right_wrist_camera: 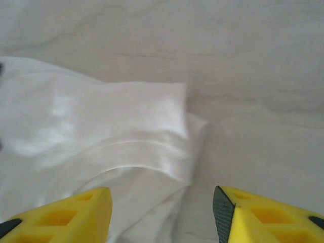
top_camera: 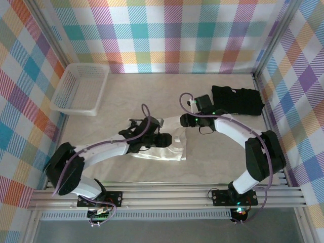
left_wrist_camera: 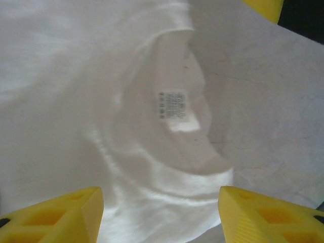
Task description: Fold the inside-out t-shirt
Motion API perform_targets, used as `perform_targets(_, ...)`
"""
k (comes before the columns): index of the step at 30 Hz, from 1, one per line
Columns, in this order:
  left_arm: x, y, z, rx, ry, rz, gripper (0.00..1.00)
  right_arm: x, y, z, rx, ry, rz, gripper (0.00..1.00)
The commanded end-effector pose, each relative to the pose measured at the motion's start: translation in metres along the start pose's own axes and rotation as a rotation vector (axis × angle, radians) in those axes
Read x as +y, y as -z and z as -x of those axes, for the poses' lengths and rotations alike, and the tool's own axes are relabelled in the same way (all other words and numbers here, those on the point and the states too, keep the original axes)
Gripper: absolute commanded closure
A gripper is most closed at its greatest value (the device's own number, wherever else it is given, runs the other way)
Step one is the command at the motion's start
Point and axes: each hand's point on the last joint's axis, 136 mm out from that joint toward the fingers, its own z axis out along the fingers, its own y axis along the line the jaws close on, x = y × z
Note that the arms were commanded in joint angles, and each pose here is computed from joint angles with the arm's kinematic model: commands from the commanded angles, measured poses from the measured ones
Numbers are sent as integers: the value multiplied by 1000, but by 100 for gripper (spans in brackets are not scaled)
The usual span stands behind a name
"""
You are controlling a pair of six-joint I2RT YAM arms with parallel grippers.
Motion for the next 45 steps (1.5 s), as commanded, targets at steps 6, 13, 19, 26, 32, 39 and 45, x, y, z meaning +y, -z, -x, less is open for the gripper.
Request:
perform_targets(6,-55,-71,-30,77,-98,-142,43,-29,18,-1,-4,-232,31,49)
perform_targets(13,-60,-41,-2,-10,-191,-94,42,-43,43,-18,-32,-250,-31,43)
perform_targets(19,48,30,32,-119,2,159,40,29,45,-59,30,-153,166,43)
perform_targets(26,144,49,29,-57,309,201,39,103,21,-124,251,-106,333,51)
perform_targets(32,160,32,-7,96,358,217,40,69,-4,-156,377,-199,156,53)
perform_targets(39,135,31,-68,228,298,158,40,16,-35,-112,324,-289,59,55)
perform_targets(45,51,20,-86,200,140,-37,38,30,-63,-30,222,-212,136,55)
